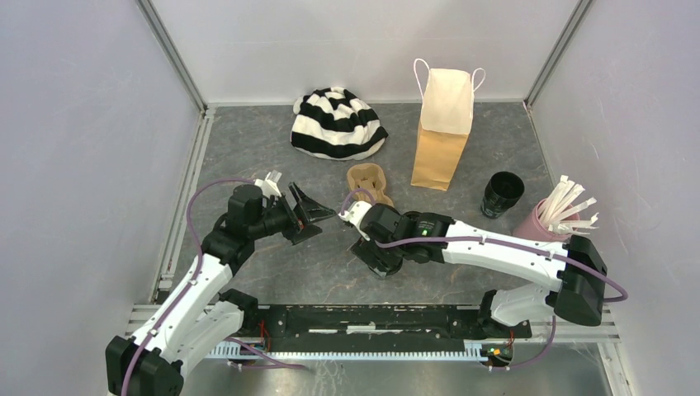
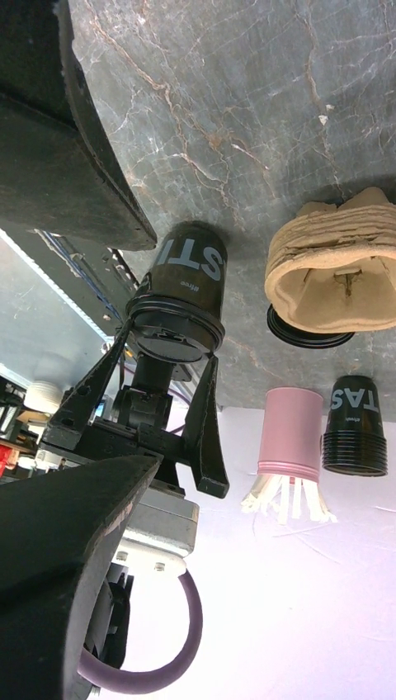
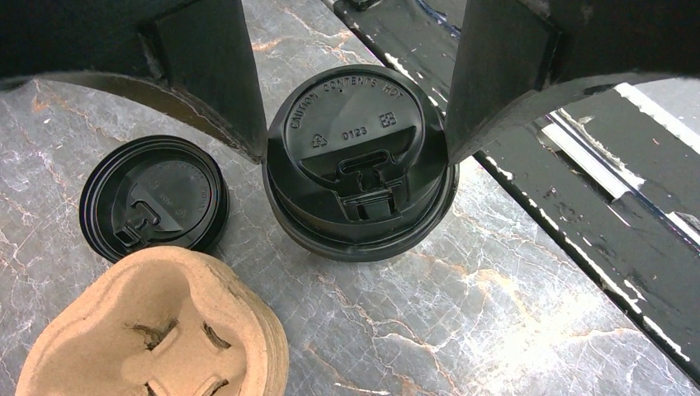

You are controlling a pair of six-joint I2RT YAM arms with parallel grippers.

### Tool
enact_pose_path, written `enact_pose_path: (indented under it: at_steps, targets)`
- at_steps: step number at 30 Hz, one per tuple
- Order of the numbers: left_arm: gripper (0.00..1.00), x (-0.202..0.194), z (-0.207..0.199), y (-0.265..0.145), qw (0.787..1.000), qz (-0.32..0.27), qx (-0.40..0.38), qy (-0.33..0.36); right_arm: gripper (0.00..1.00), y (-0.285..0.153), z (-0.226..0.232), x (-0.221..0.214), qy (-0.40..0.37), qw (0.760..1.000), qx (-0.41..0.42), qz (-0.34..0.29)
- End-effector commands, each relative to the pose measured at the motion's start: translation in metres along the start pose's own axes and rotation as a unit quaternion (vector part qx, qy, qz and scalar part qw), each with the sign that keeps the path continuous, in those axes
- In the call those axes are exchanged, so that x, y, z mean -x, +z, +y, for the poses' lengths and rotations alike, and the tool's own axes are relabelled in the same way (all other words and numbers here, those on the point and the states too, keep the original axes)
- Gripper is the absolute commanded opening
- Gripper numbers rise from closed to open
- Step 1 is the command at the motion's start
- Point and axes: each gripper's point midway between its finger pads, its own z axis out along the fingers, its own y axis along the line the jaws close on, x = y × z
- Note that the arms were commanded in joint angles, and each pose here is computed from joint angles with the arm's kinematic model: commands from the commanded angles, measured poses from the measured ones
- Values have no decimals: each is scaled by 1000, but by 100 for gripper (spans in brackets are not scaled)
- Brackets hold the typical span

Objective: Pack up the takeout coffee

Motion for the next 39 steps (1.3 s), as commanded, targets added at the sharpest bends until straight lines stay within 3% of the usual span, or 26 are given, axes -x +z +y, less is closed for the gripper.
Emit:
enact_pose_path:
  at_steps: [1, 13, 39]
  targets:
    - [99, 2, -5, -1, 1000, -1, -4, -10, 79, -6, -3, 17, 1, 1000, -13, -24]
    - [99, 2, -6, 1, 1000, 3, -7, -8, 80, -23, -3, 29, 10, 999, -12, -35]
    - [100, 3, -10, 4, 1000, 10, -12, -6, 82, -7, 0, 11, 9, 1000, -9, -10]
